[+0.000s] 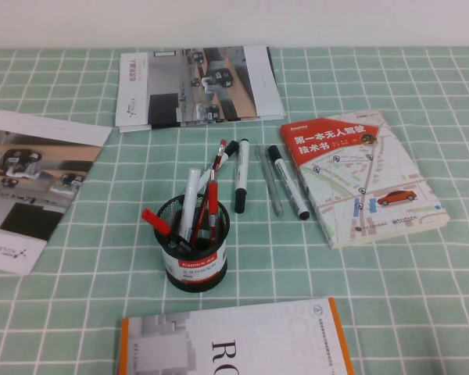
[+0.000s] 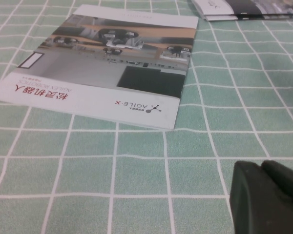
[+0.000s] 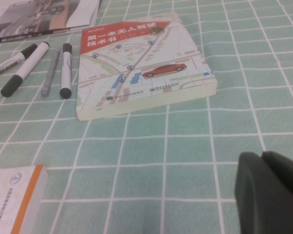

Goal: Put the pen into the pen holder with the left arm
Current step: Pick up the pen on the table

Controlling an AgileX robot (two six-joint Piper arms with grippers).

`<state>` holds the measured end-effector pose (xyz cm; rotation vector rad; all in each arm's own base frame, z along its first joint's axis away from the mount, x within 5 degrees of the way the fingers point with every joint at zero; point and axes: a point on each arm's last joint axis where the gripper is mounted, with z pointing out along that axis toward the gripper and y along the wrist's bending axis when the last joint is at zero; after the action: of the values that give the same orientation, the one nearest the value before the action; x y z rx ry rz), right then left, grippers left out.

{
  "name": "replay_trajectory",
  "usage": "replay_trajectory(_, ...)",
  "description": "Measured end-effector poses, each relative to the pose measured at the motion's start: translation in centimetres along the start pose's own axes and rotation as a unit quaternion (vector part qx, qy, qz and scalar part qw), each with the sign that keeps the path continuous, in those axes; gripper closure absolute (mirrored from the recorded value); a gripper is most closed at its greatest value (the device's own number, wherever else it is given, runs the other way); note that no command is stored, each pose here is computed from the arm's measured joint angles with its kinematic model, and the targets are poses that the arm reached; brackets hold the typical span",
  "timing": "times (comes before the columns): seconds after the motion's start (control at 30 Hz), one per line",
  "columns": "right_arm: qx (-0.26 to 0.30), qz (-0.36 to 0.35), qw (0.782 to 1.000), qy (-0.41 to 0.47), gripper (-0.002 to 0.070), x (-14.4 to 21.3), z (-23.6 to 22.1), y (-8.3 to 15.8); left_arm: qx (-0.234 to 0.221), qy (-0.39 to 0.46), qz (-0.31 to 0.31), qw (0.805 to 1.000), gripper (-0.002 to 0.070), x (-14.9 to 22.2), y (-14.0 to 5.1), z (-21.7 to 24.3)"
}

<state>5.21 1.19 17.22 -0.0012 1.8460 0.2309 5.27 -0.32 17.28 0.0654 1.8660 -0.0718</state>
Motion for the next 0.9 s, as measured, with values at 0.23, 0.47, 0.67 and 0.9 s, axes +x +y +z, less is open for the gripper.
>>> replay_trajectory(0.23,0.000,0.000,1.000,0.000,0.0696,0.0,0.0,0.0,0.003,-0.008,-0.004,1.000,0.0679,-0.1,0.0,0.0)
replay_trajectory(0.47,0.000,0.000,1.000,0.000,0.0696,0.0,0.0,0.0,0.004,-0.020,-0.005,1.000,0.0679,-0.3,-0.1,0.0)
replay_trajectory(0.67,0.000,0.000,1.000,0.000,0.0696,0.0,0.0,0.0,0.005,-0.021,-0.005,1.000,0.0679,-0.3,-0.1,0.0)
replay_trajectory(0.9,0.000,0.000,1.000,0.000,0.0696,0.0,0.0,0.0,0.034,-0.077,-0.143,0.986,0.0679,-1.4,-0.4,-0.1)
